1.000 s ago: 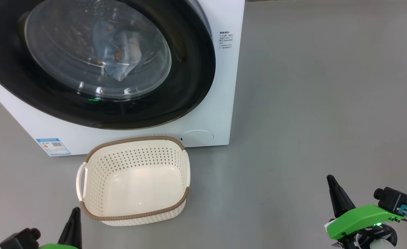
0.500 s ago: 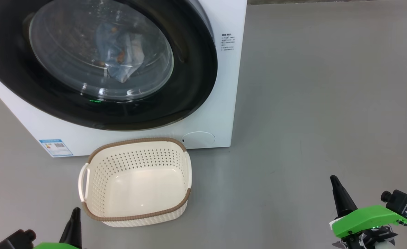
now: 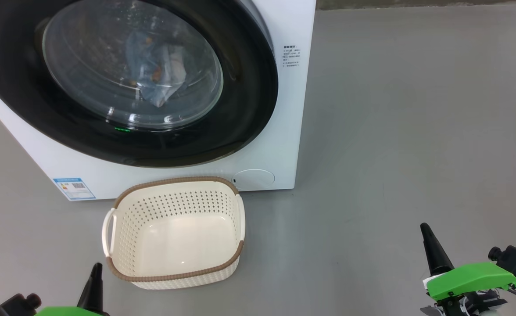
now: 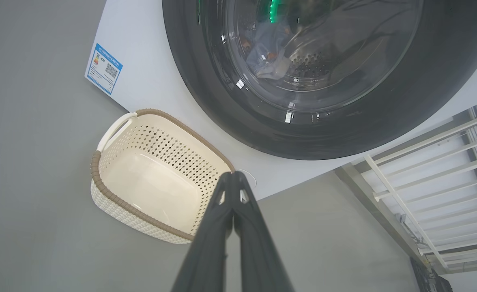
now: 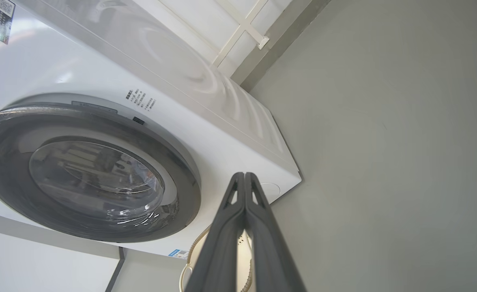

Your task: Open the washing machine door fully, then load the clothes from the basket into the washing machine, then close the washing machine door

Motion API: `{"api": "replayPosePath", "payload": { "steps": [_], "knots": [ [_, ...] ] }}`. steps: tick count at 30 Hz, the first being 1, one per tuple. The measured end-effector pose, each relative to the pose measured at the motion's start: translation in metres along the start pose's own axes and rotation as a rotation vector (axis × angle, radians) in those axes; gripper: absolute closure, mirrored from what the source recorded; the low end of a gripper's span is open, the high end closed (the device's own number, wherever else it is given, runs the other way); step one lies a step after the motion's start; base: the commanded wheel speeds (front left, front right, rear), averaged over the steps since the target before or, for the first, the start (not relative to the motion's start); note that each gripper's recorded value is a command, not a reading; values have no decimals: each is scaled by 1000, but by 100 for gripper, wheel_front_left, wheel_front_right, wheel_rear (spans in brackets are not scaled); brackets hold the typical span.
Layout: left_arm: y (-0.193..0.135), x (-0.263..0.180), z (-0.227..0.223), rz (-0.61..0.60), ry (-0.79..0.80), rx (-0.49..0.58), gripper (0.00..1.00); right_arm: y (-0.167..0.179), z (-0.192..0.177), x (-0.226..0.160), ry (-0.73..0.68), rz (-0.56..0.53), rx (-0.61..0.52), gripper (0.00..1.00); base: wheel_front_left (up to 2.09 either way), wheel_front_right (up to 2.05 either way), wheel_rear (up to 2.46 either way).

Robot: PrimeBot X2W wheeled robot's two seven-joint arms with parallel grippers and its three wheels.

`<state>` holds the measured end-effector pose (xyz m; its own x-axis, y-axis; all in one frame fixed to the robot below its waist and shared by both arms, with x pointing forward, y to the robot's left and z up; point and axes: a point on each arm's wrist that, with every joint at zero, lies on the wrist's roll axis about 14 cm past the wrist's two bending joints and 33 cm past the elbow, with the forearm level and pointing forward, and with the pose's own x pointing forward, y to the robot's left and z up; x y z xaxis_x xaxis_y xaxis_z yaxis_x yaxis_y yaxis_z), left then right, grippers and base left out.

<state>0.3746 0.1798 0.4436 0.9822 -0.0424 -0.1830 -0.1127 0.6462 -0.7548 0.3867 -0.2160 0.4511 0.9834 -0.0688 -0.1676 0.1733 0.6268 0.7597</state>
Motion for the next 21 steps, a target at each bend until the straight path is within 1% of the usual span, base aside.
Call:
{"api": "replayPosePath", "payload": {
  "steps": [15,21],
  "knots": [
    [-2,-2,5,4,-12,-155,100,10,6,1,-6,24,155,100,0,0,0],
    [-4,-2,7,0,-15,-220,100,9,5,-3,-3,21,216,100,0,0,0]
  ]
}}
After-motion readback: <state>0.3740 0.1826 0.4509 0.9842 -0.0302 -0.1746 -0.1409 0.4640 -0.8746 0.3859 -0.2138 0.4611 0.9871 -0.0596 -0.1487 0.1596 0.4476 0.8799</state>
